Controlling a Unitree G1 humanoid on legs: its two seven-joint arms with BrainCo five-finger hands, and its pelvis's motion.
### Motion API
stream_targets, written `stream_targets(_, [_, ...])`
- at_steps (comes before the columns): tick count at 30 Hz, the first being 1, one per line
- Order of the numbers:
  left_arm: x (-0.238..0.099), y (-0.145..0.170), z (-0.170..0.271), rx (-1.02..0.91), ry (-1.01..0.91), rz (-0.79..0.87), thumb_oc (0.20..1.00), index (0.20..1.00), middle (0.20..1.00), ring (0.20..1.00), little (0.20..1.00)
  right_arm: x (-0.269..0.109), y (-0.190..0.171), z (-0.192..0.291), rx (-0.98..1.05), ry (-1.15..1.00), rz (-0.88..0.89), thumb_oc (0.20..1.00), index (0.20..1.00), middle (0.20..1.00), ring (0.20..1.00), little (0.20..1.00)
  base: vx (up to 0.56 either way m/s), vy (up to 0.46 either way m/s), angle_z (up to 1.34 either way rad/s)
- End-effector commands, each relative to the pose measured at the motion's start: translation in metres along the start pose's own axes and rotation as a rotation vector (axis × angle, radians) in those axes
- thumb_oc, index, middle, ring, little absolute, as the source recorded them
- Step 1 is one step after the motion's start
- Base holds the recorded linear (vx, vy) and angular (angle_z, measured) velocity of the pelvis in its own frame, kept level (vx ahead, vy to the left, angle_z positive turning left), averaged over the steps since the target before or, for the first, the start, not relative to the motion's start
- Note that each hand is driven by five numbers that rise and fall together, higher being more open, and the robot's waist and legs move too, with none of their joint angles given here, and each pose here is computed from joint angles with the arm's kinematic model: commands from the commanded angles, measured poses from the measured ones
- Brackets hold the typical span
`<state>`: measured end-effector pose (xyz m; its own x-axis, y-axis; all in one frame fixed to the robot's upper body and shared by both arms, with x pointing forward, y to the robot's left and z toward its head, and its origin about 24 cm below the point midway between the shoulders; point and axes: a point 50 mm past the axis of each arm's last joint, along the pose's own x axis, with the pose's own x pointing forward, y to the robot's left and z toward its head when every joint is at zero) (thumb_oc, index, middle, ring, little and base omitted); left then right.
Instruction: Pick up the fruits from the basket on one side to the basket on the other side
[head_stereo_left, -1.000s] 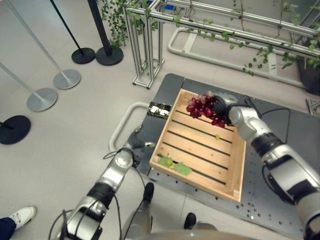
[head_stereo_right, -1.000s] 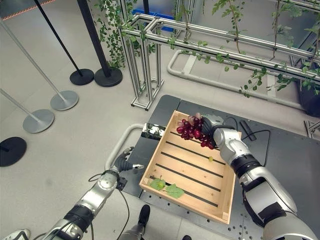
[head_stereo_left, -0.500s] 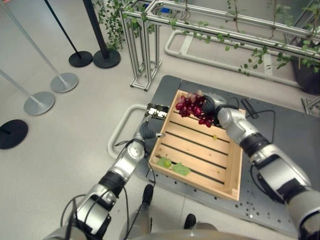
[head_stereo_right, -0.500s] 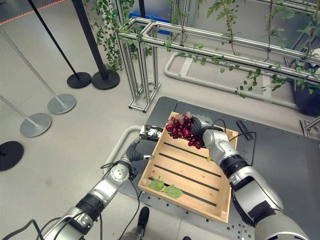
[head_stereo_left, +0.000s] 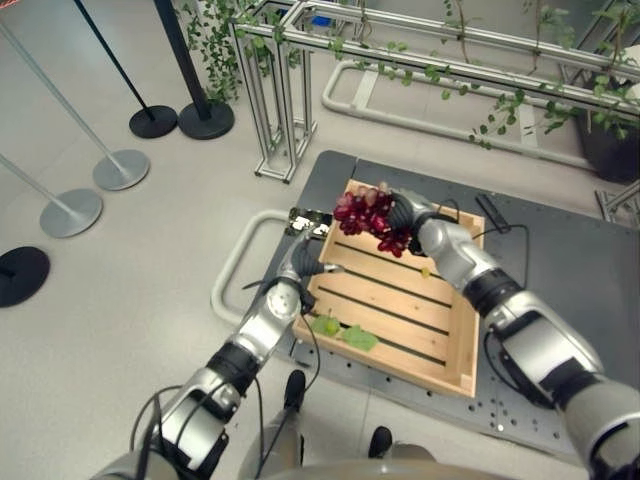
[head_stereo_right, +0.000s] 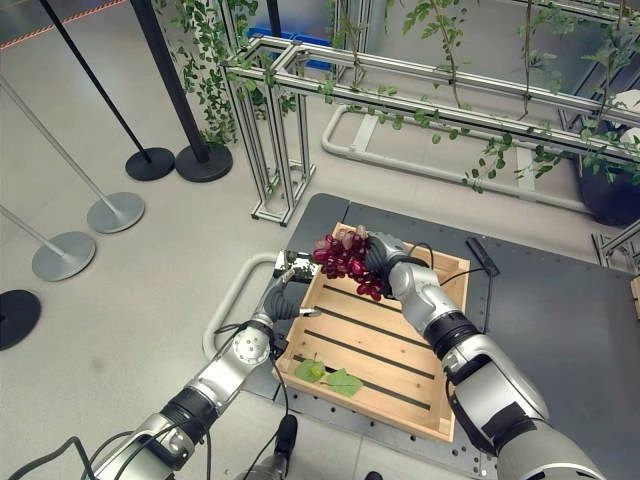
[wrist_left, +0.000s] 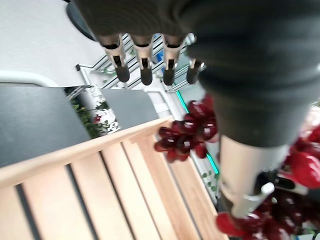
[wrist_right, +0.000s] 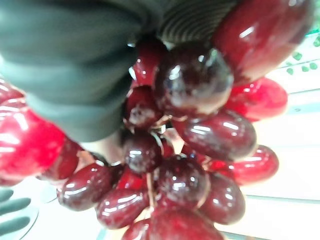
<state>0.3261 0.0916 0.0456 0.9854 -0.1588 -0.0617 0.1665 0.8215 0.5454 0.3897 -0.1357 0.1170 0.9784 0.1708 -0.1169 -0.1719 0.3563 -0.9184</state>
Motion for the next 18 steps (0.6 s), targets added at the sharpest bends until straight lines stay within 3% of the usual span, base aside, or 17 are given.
stream_targets(1, [0.009,0.002,0.034,-0.005,-0.149,0.027,1.000,1.000,1.000,1.000,1.000,0.005,-0.023,0.023,0.024,-0.081,-0.112,0.200,0.200,0.200,0.200,0.200,0.00,0.000,0.00])
stream_targets(18, [0.012,-0.006,0.056,-0.085,-0.202,0.056,1.000,1.000,1.000,1.000,1.000,0.002,0.038,0.028,0.140,-0.047,0.037,0.200,0.200,0.200,0.200,0.200,0.00,0.000,0.00])
